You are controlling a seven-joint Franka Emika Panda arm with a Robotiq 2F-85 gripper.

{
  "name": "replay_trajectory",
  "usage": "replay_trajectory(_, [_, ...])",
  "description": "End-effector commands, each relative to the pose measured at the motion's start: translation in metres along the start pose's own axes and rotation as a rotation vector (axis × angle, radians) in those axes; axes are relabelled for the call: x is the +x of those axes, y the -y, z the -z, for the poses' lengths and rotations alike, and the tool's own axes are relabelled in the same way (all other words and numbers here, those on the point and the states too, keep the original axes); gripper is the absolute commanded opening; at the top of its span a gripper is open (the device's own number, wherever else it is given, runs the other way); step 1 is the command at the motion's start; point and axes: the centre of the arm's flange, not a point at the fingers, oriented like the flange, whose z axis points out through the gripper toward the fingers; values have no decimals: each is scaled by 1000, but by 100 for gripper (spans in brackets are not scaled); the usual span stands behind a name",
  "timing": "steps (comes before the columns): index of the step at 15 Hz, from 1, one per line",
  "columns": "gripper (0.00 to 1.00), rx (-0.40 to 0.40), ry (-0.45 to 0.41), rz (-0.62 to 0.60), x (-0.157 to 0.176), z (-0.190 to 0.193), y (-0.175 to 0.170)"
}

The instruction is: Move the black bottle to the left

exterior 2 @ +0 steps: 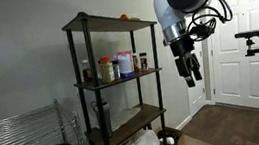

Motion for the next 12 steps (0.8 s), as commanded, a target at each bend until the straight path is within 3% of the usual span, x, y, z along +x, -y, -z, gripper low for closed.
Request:
replay_trajectory(1, [100,0,0,0,0,0,0])
replay_trajectory(9, [100,-1,-5,-14,4,0,-3])
replay_trajectory(12, [100,-17,-62,-49,20,3,-16])
